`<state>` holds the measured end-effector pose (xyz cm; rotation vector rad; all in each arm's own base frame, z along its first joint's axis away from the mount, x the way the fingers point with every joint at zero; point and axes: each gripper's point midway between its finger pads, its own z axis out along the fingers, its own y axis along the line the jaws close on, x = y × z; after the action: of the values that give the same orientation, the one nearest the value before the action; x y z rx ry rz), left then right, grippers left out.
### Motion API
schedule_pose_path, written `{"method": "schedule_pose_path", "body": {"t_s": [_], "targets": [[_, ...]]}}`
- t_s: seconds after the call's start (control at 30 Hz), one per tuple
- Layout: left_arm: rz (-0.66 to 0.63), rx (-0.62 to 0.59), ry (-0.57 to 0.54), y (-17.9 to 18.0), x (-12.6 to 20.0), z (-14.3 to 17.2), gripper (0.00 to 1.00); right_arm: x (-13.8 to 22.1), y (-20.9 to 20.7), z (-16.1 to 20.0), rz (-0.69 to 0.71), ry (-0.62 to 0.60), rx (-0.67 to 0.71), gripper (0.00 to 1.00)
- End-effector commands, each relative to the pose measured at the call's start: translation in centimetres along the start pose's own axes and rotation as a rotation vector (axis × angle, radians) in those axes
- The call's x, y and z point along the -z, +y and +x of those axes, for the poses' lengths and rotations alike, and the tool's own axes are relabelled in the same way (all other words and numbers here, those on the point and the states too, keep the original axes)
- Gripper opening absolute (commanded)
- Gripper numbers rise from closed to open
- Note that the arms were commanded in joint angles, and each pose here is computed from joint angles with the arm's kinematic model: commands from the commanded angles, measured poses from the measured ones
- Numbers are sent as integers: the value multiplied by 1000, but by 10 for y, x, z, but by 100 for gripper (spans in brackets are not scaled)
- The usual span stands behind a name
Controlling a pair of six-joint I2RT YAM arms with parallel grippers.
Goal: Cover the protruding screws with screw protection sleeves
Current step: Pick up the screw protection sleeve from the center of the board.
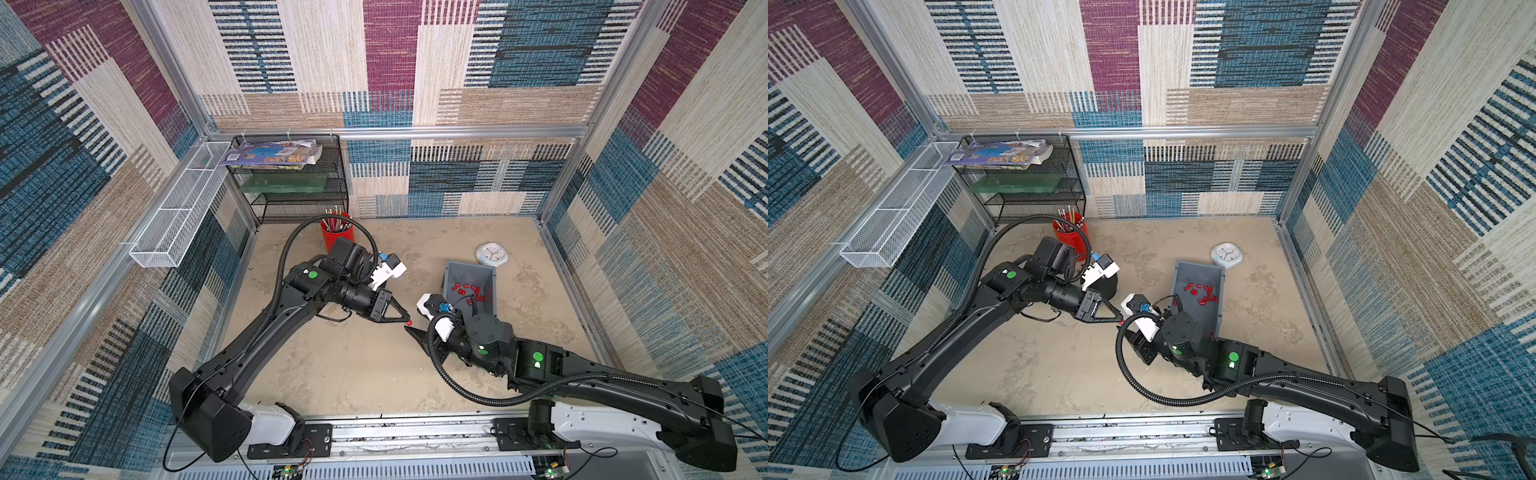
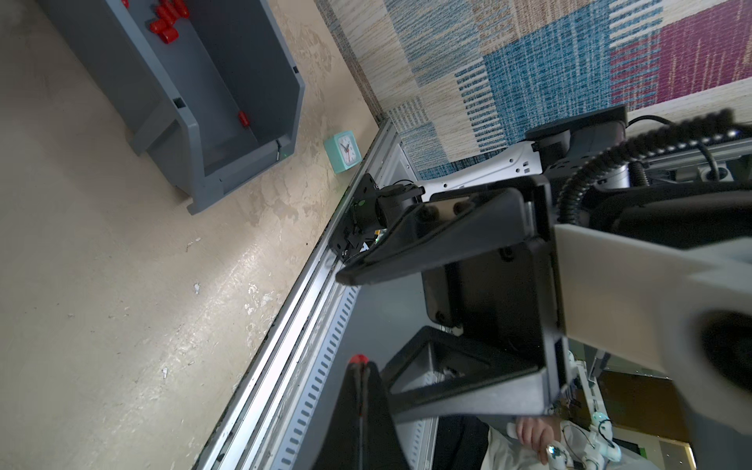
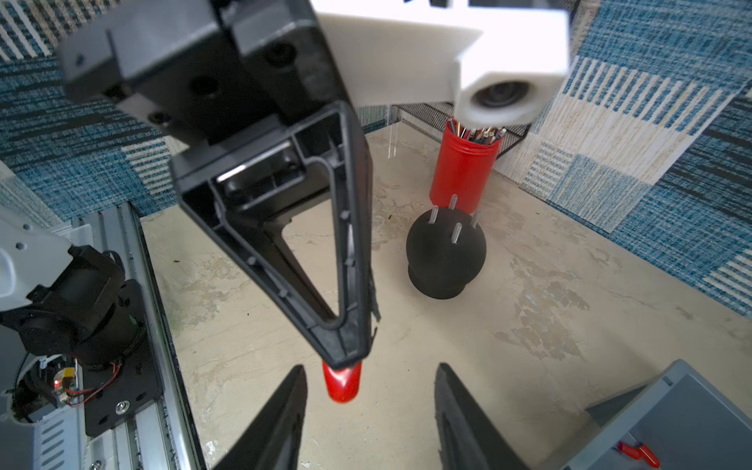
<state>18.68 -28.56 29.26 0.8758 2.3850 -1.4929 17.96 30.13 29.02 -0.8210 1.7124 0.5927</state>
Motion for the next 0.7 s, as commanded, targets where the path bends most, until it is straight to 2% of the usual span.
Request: {"method": "schedule_pose_path", "body": {"t_s": [0.0, 0.17, 0.3, 0.43, 0.53, 0.67], "targets": [[3, -161, -150, -21, 16, -31, 0, 14, -11, -40, 9, -137, -98, 50], [-7, -450, -508, -68, 59, -75, 0, 43, -23, -105, -160, -365, -212, 39], [-108, -619, -807, -94, 107, -90, 0, 68, -25, -148, -337, -492, -244, 34], [-114, -643, -988, -112, 138, -100, 0, 71, -8, -178, -486, -510, -210, 33], [-49, -601, -1081, -122, 151, -105, 0, 64, 15, -198, -609, -505, -174, 32], [65, -581, -1167, -135, 164, -102, 0, 50, 42, -215, -655, -525, -102, 30]]}}
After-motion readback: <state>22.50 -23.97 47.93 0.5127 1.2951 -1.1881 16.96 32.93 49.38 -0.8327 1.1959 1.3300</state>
